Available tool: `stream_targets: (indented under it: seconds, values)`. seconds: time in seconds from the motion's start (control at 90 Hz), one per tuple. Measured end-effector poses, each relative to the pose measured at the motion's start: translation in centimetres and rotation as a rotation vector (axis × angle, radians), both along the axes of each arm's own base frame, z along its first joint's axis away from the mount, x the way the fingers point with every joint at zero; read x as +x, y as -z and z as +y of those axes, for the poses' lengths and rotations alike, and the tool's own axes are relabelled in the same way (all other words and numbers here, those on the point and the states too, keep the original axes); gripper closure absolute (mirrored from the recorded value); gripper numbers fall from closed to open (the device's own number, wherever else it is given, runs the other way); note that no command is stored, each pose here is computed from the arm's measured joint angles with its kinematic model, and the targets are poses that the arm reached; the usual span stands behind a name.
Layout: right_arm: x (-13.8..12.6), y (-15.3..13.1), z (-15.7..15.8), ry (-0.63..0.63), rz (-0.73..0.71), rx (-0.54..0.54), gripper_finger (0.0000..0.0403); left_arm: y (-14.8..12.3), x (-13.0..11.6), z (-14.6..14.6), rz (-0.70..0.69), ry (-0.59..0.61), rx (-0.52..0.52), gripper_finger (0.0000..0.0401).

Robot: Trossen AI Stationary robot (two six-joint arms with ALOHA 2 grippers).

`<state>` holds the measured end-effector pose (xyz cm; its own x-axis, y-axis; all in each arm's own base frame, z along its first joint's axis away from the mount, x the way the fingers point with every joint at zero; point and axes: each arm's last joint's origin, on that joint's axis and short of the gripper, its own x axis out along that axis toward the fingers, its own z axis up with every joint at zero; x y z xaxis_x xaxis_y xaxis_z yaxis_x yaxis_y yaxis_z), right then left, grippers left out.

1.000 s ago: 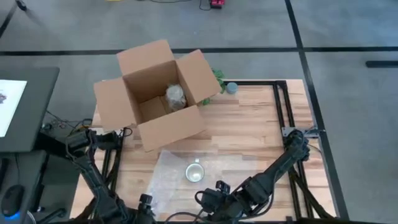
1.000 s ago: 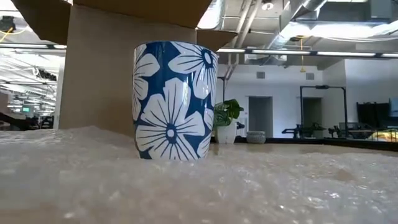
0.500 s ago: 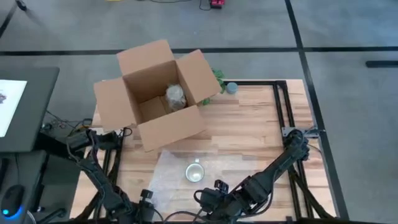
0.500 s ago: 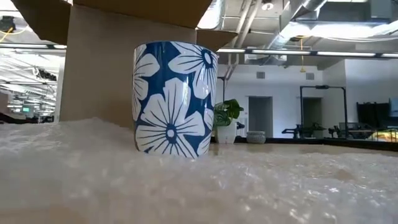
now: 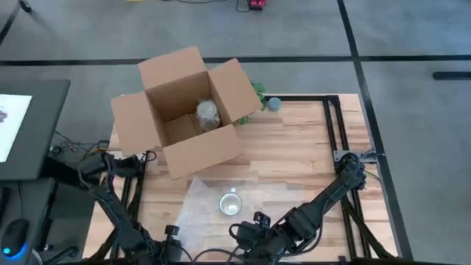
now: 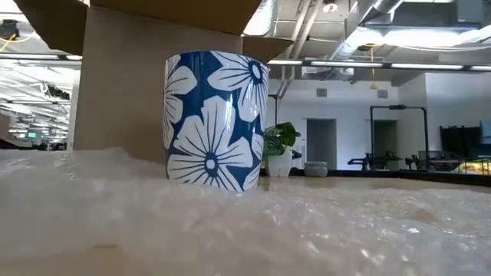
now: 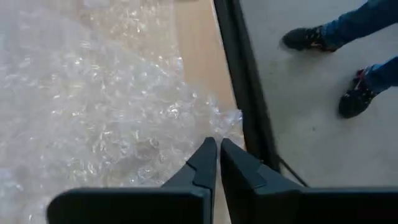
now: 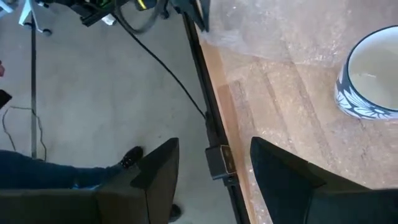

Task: Wrap mug
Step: Wrap the blue mug with the bubble wrap

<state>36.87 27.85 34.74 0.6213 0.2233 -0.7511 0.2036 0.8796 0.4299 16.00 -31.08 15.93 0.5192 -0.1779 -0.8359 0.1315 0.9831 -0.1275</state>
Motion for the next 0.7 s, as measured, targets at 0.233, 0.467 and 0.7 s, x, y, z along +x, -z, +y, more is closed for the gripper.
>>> stream_targets:
  seconds: [0.233, 0.467, 0.7]
  values:
    - [0.2, 0.0, -0.2, 0.003, -0.002, -0.002, 0.0216, -2.6, -1.6, 0.9, -0.168, -0.241, -0.024, 0.0401]
    - [-0.1, -0.7, -0.6, 0.021, -0.006, 0.016, 0.0216, -5.1, -2.1, 2.0, -0.417, -0.445, -0.098, 0.0401]
    - [-1.7, -3.0, -0.9, 0.121, -0.084, 0.025, 0.0216, -8.8, 0.7, 3.1, -0.706, -0.578, -0.159, 0.0401]
